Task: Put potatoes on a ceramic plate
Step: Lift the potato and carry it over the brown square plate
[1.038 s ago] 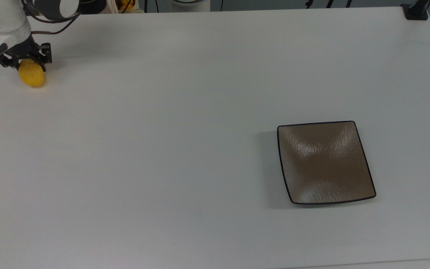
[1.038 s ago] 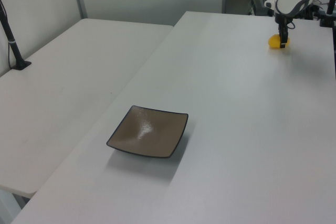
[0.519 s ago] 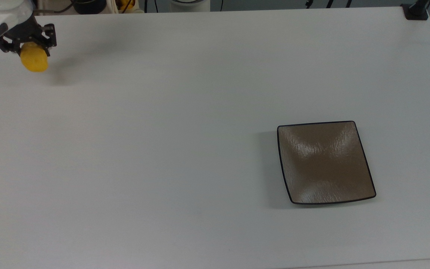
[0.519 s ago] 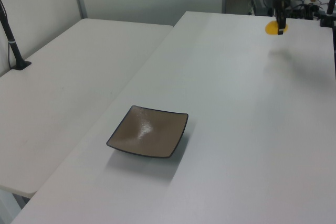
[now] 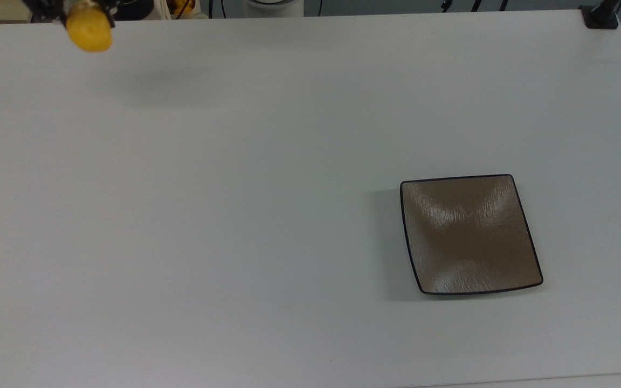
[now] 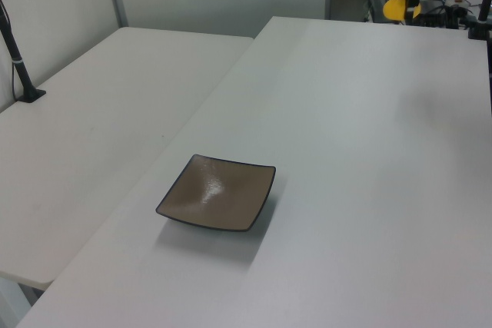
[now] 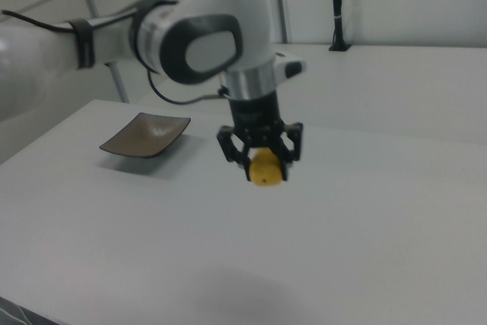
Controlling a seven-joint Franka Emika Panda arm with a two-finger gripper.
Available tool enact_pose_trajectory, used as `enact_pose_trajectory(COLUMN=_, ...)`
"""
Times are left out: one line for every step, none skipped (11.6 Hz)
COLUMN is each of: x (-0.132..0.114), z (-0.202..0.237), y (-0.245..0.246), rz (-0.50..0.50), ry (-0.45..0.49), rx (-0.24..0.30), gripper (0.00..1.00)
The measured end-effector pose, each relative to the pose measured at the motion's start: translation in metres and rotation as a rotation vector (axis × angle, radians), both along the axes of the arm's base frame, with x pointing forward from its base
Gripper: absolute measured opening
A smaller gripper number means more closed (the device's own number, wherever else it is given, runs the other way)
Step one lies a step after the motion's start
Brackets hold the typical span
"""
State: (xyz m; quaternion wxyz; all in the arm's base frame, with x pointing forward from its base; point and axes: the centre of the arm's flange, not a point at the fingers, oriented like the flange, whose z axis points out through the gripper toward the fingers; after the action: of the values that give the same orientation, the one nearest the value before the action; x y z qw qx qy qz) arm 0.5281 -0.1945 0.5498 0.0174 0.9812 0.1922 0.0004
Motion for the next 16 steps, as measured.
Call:
enact_pose_trajectory(x=-0.004, z=0.020, y=0.020, rz=-0.001, ry=0.015, rx=0.015, gripper=0.63)
enact_pose_trajectory(x=-0.005, z=0.035, y=0.041, rz=-0.014, ry=0.019, rx=0.021, gripper=0.63)
enact_pose_trajectory(x=-0.002, z=0.044, y=0.065, rz=-0.038, ry=0.016, rx=0.023, gripper=0.63)
enact_pose_trajectory(x=0.004, z=0.049, y=0.090, rz=-0.062, ry=0.006, rx=0.023, gripper=0.63)
enact_pose_trajectory(x=0.009, z=0.053, y=0.116, rz=-0.091, ry=-0.005, rx=0.032, gripper=0.63)
enact_pose_trajectory(x=0.013, z=0.058, y=0.140, rz=-0.116, ry=-0.016, rx=0.044, gripper=0.63)
enact_pose_trajectory(x=0.016, z=0.059, y=0.164, rz=-0.134, ry=-0.019, rx=0.058, gripper=0.63)
enact_pose_trajectory(x=0.020, z=0.057, y=0.186, rz=-0.160, ry=-0.013, rx=0.072, gripper=0.63)
enact_pose_trajectory(x=0.027, z=0.053, y=0.209, rz=-0.192, ry=-0.007, rx=0.088, gripper=0.63)
enact_pose_trajectory(x=0.037, z=0.048, y=0.233, rz=-0.217, ry=-0.012, rx=0.099, gripper=0.63)
enact_pose_trajectory(x=0.051, z=0.042, y=0.258, rz=-0.249, ry=-0.043, rx=0.109, gripper=0.63)
enact_pose_trajectory(x=0.066, z=0.034, y=0.285, rz=-0.293, ry=-0.097, rx=0.127, gripper=0.63)
enact_pose_trajectory(x=0.080, z=0.023, y=0.313, rz=-0.340, ry=-0.150, rx=0.150, gripper=0.63)
enact_pose_trajectory(x=0.091, z=0.010, y=0.341, rz=-0.374, ry=-0.190, rx=0.174, gripper=0.63)
enact_pose_trajectory(x=0.099, z=-0.004, y=0.369, rz=-0.390, ry=-0.223, rx=0.198, gripper=0.63)
enact_pose_trajectory(x=0.104, z=-0.018, y=0.393, rz=-0.395, ry=-0.248, rx=0.219, gripper=0.63)
